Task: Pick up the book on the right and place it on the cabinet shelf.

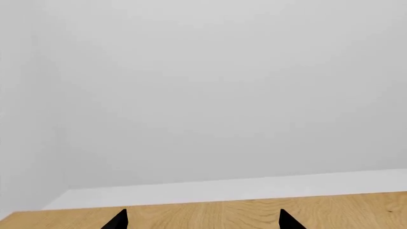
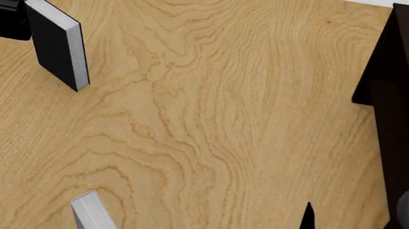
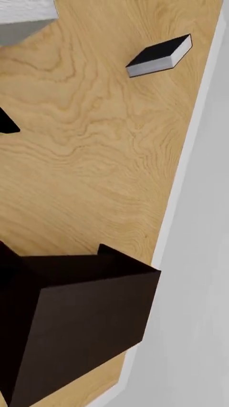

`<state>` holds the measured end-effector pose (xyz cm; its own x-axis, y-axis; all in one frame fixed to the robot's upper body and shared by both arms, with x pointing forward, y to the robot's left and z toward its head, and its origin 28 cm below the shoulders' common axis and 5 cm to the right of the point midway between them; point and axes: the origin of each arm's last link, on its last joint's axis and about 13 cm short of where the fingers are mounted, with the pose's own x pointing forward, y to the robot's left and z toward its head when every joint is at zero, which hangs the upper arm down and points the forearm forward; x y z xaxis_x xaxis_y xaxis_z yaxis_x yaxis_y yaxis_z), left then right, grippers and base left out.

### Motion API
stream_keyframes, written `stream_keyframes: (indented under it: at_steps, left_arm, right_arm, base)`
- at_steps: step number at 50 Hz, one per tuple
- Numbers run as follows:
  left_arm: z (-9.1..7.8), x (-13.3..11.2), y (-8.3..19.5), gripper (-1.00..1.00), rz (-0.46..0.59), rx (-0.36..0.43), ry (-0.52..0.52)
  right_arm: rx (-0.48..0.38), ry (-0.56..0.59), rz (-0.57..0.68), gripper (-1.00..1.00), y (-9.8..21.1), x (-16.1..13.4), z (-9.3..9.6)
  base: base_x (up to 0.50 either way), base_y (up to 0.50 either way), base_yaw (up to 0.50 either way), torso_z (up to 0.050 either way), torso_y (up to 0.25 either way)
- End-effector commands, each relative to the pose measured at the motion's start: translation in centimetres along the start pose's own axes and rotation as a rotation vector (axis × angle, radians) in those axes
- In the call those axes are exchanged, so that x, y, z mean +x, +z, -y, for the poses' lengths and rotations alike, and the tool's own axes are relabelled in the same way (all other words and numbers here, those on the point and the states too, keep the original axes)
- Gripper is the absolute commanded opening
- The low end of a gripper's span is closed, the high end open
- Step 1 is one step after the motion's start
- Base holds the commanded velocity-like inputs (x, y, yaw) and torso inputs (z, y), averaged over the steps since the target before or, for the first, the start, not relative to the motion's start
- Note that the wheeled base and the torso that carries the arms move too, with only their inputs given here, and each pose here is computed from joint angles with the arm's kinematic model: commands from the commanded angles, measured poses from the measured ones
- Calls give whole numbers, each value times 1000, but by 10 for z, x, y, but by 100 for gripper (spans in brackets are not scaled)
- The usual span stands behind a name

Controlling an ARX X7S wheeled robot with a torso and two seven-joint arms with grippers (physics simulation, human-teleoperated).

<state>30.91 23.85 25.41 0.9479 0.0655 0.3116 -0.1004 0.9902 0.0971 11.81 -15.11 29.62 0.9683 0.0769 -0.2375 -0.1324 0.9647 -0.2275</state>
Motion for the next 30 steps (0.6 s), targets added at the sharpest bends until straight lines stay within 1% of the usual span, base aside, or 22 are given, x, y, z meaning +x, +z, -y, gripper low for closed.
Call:
stream_keyframes:
  at_steps: [1, 12, 16, 24, 27, 30]
  left_arm:
    - [0, 0, 1, 100, 9, 14, 2]
    - [-2, 0, 2, 100, 12, 16, 7]
    - [-2, 0, 3, 100, 11, 13, 7]
    - [-2, -1, 1, 100, 8, 9, 4]
    - [-1, -1, 1, 100, 6, 11, 3]
    - [-2, -1, 1, 100, 7, 13, 3]
  right_arm:
    - [21, 9, -63, 100, -14, -15, -6]
    - [25, 58, -126, 100, -32, -26, -12]
    - [8, 78, -141, 100, -34, -29, -14]
    - [5, 87, -167, 100, -40, -30, -14]
    - [6, 83, -189, 100, -44, -29, -14]
    - [-12, 77, -223, 100, -48, -28, -14]
  base:
    - [0, 0, 0, 0, 0]
    - [0, 0, 0, 0, 0]
    - [0, 0, 0, 0, 0]
    - [0, 0, 0, 0, 0]
    - [0, 0, 0, 0, 0]
    - [0, 0, 0, 0, 0]
